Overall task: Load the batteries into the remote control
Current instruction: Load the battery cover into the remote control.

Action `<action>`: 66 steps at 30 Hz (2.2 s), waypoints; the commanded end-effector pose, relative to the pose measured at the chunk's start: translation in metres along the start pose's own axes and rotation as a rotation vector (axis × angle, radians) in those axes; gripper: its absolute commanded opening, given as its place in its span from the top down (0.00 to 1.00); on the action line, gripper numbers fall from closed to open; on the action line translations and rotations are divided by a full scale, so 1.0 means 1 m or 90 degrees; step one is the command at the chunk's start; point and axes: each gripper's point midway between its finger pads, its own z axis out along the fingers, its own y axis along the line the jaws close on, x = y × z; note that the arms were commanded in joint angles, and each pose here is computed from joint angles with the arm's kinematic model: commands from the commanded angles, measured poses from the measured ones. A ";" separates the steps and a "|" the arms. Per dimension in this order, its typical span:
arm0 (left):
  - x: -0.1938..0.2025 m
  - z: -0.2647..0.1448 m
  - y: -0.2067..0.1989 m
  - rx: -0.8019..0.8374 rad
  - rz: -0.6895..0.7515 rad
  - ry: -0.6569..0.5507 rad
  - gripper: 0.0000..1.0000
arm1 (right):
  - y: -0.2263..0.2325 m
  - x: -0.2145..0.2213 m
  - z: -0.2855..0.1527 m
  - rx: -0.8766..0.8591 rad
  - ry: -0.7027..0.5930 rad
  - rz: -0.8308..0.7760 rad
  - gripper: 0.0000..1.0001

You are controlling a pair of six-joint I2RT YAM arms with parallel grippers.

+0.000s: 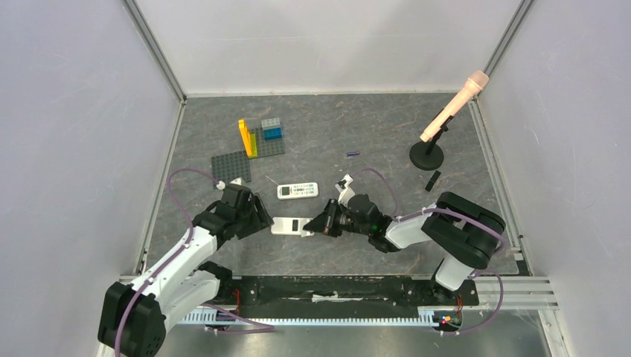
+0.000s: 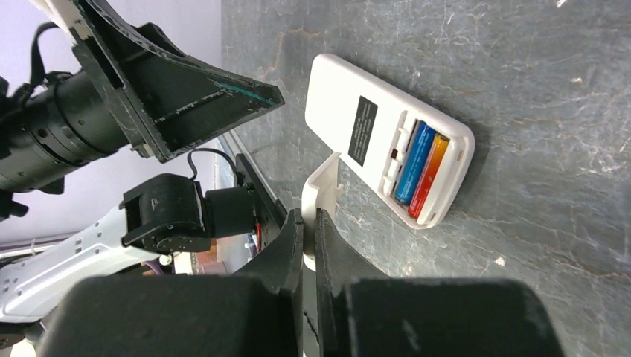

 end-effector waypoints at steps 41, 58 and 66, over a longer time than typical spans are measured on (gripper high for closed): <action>0.010 0.021 -0.011 0.046 -0.023 0.050 0.31 | -0.028 -0.018 0.014 -0.009 -0.003 0.054 1.00; 0.016 0.030 -0.010 0.047 -0.028 0.062 0.35 | -0.054 -0.001 0.009 0.084 0.058 0.100 0.94; 0.021 0.035 -0.006 0.035 -0.027 0.074 0.41 | -0.067 -0.002 0.009 0.142 0.069 0.086 0.88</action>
